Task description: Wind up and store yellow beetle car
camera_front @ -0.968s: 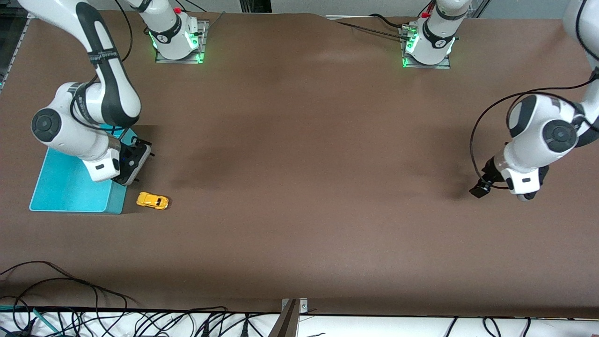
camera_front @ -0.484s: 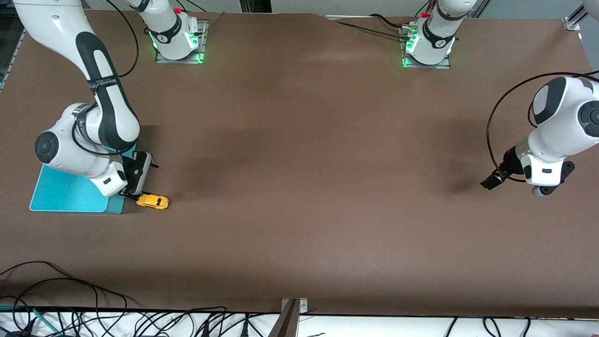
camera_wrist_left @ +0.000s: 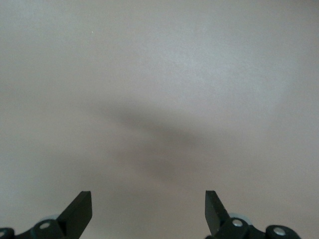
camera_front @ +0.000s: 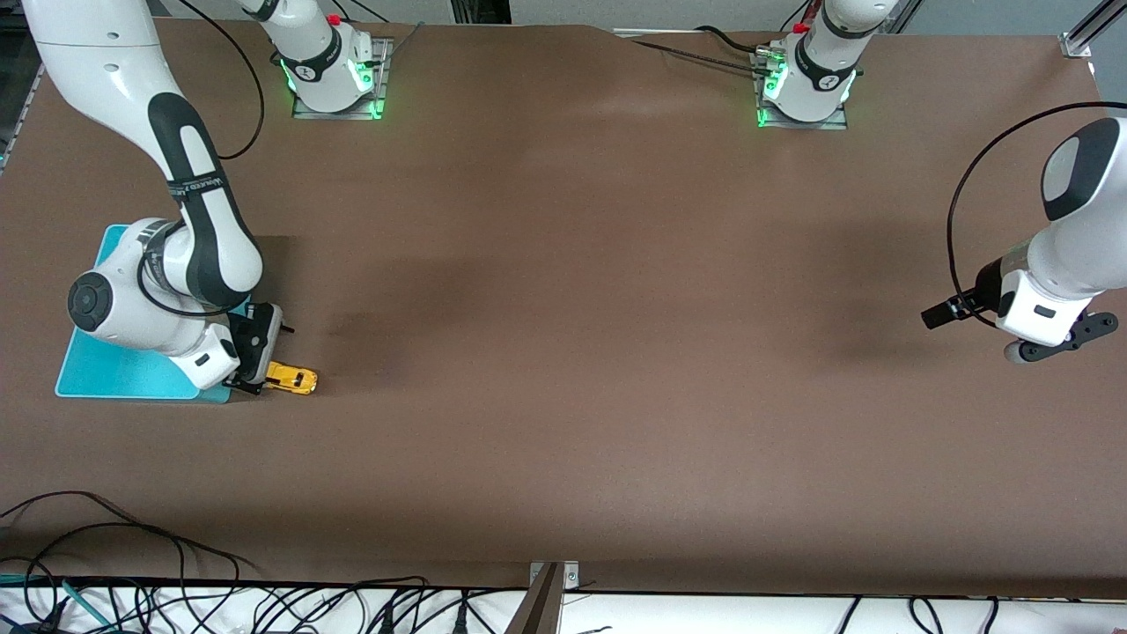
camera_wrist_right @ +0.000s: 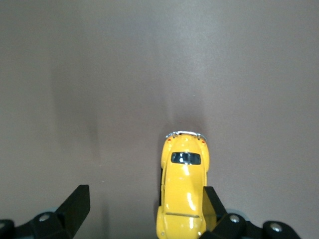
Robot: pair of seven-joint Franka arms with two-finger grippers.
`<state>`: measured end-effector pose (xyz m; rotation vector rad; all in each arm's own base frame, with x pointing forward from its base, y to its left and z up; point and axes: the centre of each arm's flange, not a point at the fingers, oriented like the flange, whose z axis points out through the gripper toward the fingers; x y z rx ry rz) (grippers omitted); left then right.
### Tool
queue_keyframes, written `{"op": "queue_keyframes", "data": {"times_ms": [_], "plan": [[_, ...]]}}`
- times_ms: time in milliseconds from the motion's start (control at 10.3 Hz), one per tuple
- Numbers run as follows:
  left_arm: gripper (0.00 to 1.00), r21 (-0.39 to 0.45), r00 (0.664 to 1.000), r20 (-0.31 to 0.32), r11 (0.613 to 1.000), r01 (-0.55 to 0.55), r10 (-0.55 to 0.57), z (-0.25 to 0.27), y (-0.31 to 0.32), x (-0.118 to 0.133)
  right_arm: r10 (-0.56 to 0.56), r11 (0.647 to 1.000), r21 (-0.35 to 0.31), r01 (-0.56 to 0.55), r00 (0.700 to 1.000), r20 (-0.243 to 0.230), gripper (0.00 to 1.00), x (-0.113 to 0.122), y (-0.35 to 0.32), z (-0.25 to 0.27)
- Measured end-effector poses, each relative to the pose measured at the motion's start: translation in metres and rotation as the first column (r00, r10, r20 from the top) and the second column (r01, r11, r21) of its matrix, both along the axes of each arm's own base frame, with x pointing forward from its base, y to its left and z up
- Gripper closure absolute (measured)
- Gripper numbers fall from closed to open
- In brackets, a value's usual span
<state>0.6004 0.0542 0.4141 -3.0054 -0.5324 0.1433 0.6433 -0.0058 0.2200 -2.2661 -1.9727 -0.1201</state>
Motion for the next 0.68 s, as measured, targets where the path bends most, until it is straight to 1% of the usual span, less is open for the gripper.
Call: {"op": "queue_keyframes", "data": {"times_ms": [194, 387, 677], "plan": [[0.06, -0.046, 0.998, -0.026, 0.997, 0.055, -0.056, 0.022, 0.001, 0.002, 0.004, 1.000, -0.017, -0.004, 1.000, 0.016, 0.00, 0.002, -0.001, -0.007], [0.00, -0.066, 0.997, -0.018, 0.995, 0.076, -0.077, 0.041, 0.006, 0.005, 0.002, 1.000, -0.023, -0.001, 1.000, 0.026, 0.00, 0.003, -0.002, -0.013], [0.00, -0.069, 0.995, -0.015, 0.993, 0.098, -0.099, 0.049, -0.004, 0.005, 0.012, 0.999, -0.031, -0.010, 0.999, 0.052, 0.00, 0.006, -0.001, -0.017]]}}
